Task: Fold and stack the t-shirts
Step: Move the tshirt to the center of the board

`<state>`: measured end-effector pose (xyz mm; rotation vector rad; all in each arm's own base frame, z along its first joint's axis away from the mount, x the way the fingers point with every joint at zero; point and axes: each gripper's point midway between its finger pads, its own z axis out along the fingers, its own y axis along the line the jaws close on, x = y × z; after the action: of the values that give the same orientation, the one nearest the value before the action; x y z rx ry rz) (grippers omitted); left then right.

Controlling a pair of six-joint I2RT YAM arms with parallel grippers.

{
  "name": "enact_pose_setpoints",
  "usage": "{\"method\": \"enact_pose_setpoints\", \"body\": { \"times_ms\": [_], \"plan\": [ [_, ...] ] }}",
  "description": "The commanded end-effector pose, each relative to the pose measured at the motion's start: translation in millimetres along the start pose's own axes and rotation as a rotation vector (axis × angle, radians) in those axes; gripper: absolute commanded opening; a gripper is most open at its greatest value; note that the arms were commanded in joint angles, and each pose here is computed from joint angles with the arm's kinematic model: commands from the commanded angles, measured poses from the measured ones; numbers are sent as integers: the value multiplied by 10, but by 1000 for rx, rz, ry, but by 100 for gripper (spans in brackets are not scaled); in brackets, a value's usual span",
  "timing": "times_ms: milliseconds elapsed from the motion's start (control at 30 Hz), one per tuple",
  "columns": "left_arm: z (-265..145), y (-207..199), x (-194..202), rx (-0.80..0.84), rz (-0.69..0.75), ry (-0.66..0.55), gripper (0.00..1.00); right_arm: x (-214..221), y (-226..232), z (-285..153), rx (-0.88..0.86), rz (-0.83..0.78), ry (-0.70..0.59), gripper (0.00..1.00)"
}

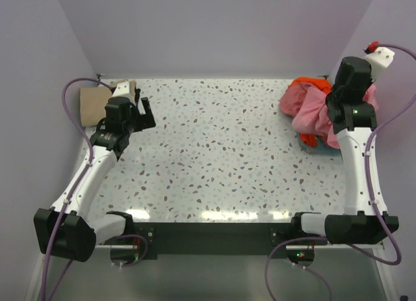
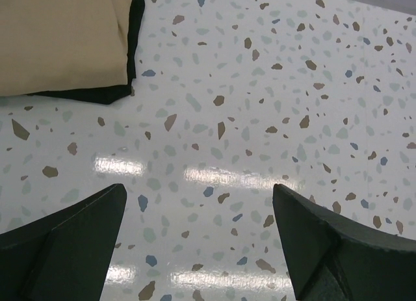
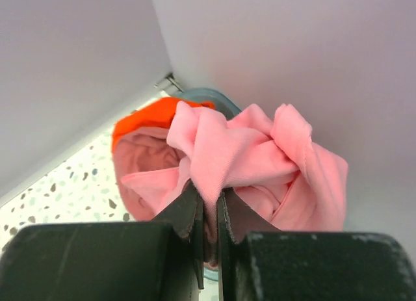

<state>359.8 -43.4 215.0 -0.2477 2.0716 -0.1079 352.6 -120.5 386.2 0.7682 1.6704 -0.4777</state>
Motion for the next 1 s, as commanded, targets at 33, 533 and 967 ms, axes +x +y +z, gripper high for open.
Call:
{"method": "enact_pose_setpoints", "body": {
  "times_ms": [33, 533, 967],
  "plan": [
    [-9, -125, -384, 49, 12, -104, 100, -762, 433, -590, -173, -12, -213, 0],
    [-134, -108, -497, 43, 8, -139, 100, -991, 2340, -2139, -841, -90, -283, 0],
    [67, -174, 13, 39, 56, -5, 100, 1790, 2133, -1602, -724, -430, 270, 82]
  ]
}}
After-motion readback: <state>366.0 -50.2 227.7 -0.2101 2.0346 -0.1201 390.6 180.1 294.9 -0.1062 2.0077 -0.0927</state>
